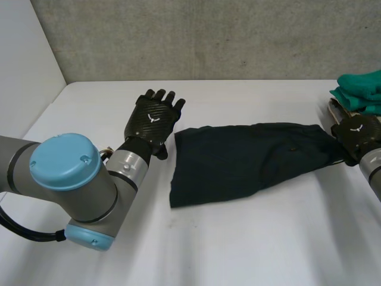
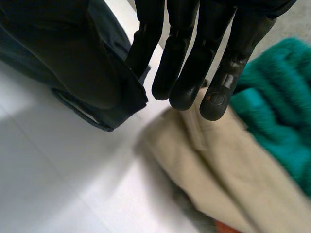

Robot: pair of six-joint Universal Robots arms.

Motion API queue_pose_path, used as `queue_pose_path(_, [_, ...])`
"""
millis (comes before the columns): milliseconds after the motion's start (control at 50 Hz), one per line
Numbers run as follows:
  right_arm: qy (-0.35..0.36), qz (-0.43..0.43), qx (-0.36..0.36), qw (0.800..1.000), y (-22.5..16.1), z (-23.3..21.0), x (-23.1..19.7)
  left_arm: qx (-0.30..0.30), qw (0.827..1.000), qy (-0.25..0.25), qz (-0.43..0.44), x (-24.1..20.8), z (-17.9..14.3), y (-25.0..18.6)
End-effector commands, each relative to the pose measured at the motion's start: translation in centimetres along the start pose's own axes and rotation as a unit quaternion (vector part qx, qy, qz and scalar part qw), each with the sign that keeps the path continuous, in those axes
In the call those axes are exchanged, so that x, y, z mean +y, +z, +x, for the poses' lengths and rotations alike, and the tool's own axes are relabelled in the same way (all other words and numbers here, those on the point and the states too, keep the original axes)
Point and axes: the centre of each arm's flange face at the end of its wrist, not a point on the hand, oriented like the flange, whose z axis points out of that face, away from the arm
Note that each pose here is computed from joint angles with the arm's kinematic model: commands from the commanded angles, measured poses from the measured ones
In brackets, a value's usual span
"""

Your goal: Fold the laundry.

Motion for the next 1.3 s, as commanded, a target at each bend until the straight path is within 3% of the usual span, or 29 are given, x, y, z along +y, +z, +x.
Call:
queue_pose_path(20, [-0.069, 0.113, -0.048, 0.990, -0.7, -3.0, -5.3, 0.001, 1.000, -0.001, -0.004, 0.0, -0.1, -0.7])
queue_pose_path(140, [-0.076, 0.268, -0.161, 0.947, -3.7, -8.7, -10.6, -0.002, 1.000, -0.001, -0.006, 0.0, -0.4, -0.9])
queue_pose_path(300, [-0.062, 0.331, -0.336, 0.880, -8.0, -18.7, -11.7, -0.023, 0.999, -0.030, -0.010, 0.0, -1.7, -1.0])
queue_pose_path(360, [-0.054, 0.321, -0.340, 0.882, -7.5, -19.8, -11.6, -0.030, 0.999, -0.044, -0.009, -0.2, -2.2, -1.0])
queue_pose_path(440, [-0.010, 0.289, -0.310, 0.906, -6.4, -19.2, -12.4, -0.033, 0.998, -0.053, -0.010, -0.3, -2.5, -1.1])
queue_pose_path(520, [0.095, 0.260, -0.286, 0.917, -5.4, -17.4, -13.8, -0.042, 0.998, -0.055, -0.007, -0.4, -3.0, -1.1])
queue_pose_path(600, [0.198, 0.241, -0.275, 0.909, -6.2, -14.5, -15.7, -0.048, 0.997, -0.055, -0.002, -0.8, -3.4, -0.9])
queue_pose_path(660, [0.291, 0.197, -0.285, 0.892, -7.2, -12.7, -16.0, -0.050, 0.997, -0.055, 0.006, -1.2, -3.5, -0.7])
queue_pose_path(720, [0.349, 0.155, -0.282, 0.880, -6.7, -10.9, -14.8, -0.053, 0.997, -0.057, 0.026, -2.3, -3.6, -0.2])
queue_pose_path(800, [0.387, 0.163, -0.244, 0.874, -6.9, -7.1, -15.4, -0.043, 0.994, -0.082, 0.062, -4.7, -3.1, 0.7])
queue_pose_path(880, [0.399, 0.172, -0.204, 0.877, -5.9, -4.1, -15.2, -0.019, 0.989, -0.123, 0.080, -6.5, -2.1, 1.6])
queue_pose_path(1000, [0.400, 0.160, -0.194, 0.881, -4.9, -2.7, -15.4, 0.035, 0.989, -0.141, 0.031, -5.5, 0.4, 4.3])
queue_pose_path(1080, [0.383, 0.098, -0.217, 0.892, -2.7, -5.2, -13.7, 0.073, 0.987, -0.142, -0.018, -3.8, 2.9, 5.4])
queue_pose_path(1180, [0.296, 0.058, -0.236, 0.924, -0.4, -8.6, -12.3, 0.090, 0.983, -0.140, -0.077, -1.0, 4.2, 6.1])
queue_pose_path(1300, [0.262, 0.023, -0.256, 0.930, 1.7, -12.0, -10.1, 0.096, 0.977, -0.133, -0.133, 2.1, 5.1, 5.9])
